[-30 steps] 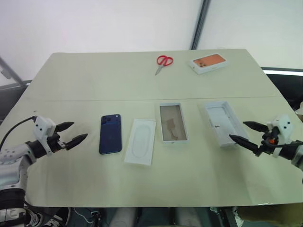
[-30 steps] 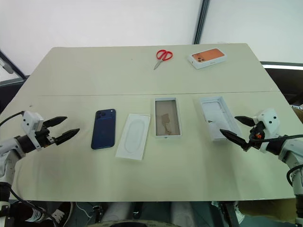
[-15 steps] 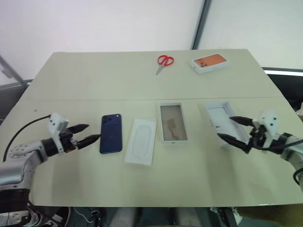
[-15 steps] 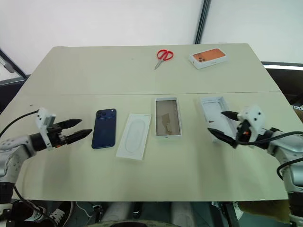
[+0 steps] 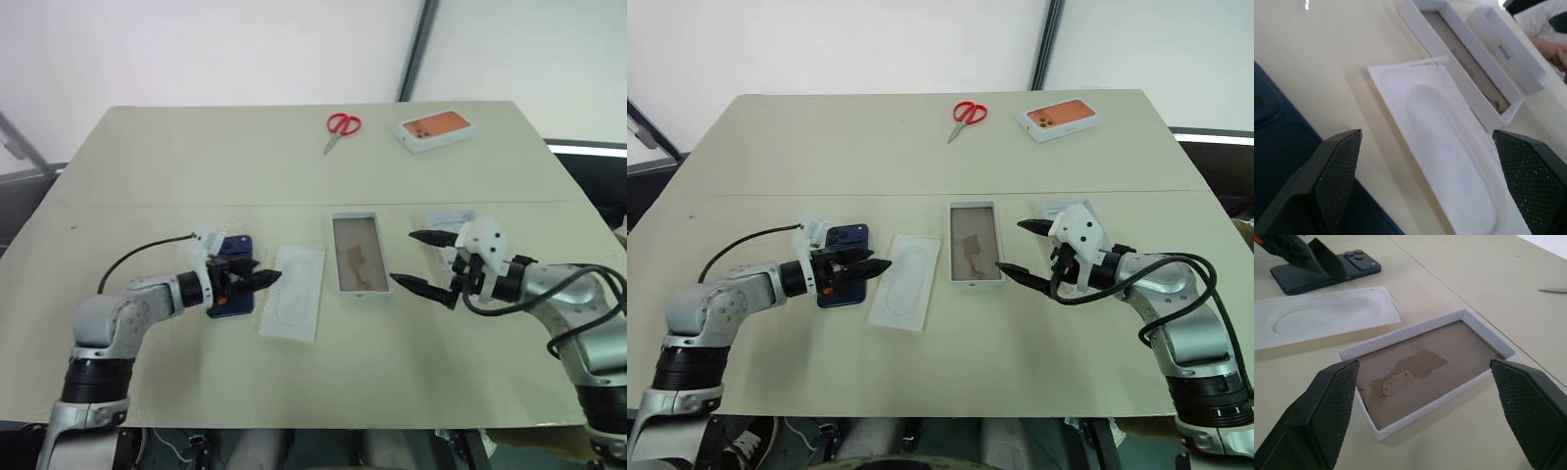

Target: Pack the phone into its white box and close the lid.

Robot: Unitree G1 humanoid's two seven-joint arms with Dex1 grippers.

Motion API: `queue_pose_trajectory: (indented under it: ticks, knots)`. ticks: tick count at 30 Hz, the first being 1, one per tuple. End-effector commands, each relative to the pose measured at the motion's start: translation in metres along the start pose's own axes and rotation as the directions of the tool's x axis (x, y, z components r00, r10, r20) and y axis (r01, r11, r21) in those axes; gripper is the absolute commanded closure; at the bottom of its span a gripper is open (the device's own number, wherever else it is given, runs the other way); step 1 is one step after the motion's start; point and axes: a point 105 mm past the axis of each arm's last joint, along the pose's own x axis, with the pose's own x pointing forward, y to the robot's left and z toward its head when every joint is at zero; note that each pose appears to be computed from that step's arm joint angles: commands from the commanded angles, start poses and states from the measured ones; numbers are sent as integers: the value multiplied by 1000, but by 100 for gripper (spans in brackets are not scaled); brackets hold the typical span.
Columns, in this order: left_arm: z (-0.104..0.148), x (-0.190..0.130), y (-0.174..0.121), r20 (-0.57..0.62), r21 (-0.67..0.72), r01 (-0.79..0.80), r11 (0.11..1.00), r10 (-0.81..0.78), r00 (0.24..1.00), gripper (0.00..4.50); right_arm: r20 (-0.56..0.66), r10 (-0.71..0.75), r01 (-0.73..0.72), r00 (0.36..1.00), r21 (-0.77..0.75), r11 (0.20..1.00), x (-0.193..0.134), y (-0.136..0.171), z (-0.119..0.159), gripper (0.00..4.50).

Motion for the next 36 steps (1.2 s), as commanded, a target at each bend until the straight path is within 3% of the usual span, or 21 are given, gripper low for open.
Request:
queue_pose_trajectory:
  ticks: [1,4,12,17,26,29,36]
  knots:
    - [-9,2,1,-111,3,-36,999,36,993,0,25,-27,27,999,-26,999,-3,-2,5,3]
    - [-11,7,-4,-210,-59,-36,998,23,977,0,23,-35,36,999,-22,999,-3,-1,1,3]
    - [-7,26,-25,-308,-151,-30,988,-19,951,0,41,-46,46,998,-20,999,3,0,1,3]
    - [0,26,-28,-286,-230,-27,973,-41,957,0,40,-54,55,998,-23,998,2,-1,0,3]
    - [-10,11,-17,-314,-261,-78,962,-8,949,0,38,-59,61,997,-27,998,3,1,-3,3]
    - [-12,9,-14,-315,-280,-93,956,0,949,79,41,-57,58,998,-31,998,4,1,-3,0]
    - [-22,10,-12,-327,-312,-108,944,0,945,427,46,-55,57,997,-38,998,6,1,-1,0]
